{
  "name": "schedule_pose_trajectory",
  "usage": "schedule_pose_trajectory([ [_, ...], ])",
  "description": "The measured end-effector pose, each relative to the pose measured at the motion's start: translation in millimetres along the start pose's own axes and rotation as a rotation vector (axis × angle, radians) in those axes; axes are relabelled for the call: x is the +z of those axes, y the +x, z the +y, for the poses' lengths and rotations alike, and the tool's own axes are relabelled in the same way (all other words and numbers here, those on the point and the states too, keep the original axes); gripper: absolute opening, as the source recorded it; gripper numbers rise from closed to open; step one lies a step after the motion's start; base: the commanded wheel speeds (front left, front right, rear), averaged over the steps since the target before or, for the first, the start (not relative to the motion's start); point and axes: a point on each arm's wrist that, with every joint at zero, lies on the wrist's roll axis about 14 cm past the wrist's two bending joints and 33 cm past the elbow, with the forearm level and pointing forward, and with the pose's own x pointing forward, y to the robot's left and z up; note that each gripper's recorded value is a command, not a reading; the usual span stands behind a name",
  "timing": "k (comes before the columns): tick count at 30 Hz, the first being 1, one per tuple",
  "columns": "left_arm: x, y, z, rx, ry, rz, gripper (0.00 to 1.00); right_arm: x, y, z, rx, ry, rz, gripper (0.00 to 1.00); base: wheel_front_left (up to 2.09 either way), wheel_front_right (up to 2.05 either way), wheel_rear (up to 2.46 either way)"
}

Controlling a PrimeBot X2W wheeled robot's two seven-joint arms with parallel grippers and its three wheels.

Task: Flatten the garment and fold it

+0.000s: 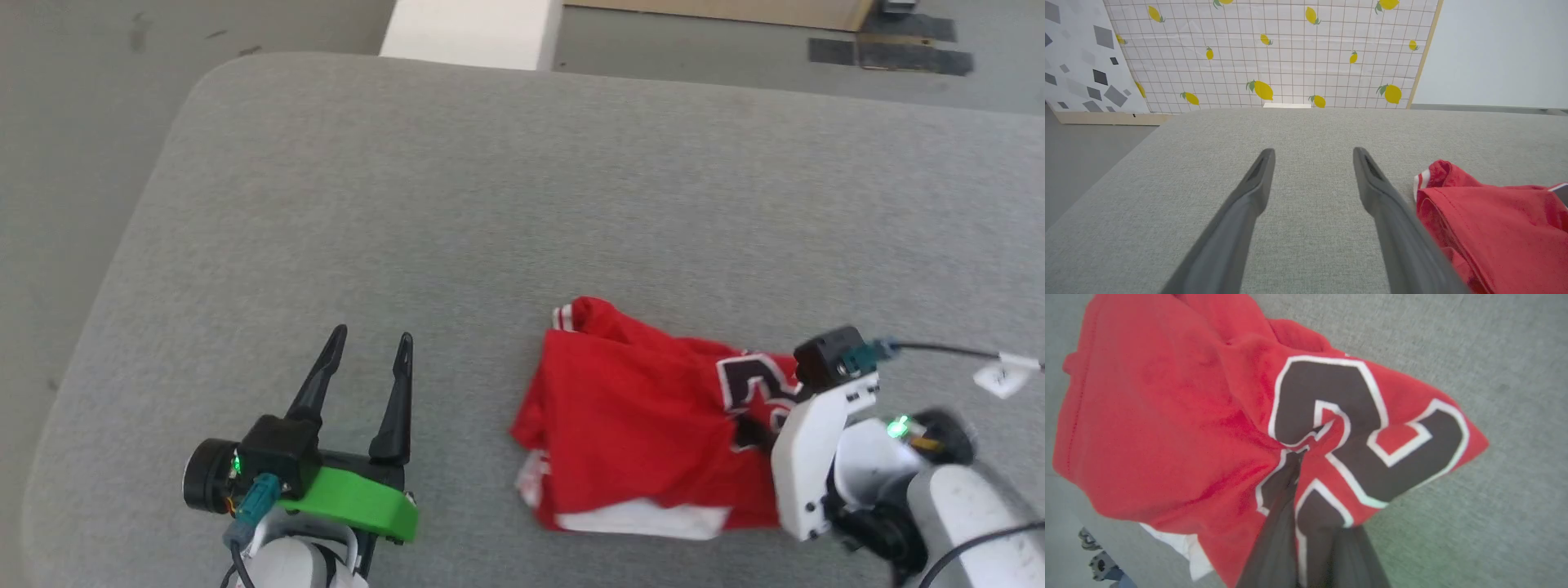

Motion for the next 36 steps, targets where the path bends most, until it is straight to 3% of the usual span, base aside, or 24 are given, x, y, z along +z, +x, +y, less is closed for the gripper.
schedule_pose_trajectory([
  [3,-1,6,-14,-0.044,-0.012,-0.001,1.00,13,-17,-33,-0.137,-0.193,0.005,0.00,0.00,0.00,0.00],
  [7,-3,16,-35,-0.107,-0.028,-0.003,1.00,24,-44,-69,-0.280,-0.367,0.049,0.00,0.00,0.00,0.00],
  [12,-7,32,-71,-0.214,-0.056,-0.006,1.00,35,-91,-119,-0.454,-0.483,0.102,0.00,0.00,0.00,0.00],
  [22,-16,72,-134,-0.401,-0.095,-0.026,1.00,-3,-184,-239,-0.748,-0.435,0.304,0.00,0.00,0.00,0.00],
  [29,-39,90,-150,-0.466,-0.097,-0.007,1.00,-25,-215,-309,-0.888,-0.344,0.334,0.00,0.00,0.00,0.00],
  [36,-63,101,-148,-0.470,-0.114,0.022,1.00,-44,-234,-361,-1.005,-0.335,0.341,0.00,0.00,0.00,0.00],
])
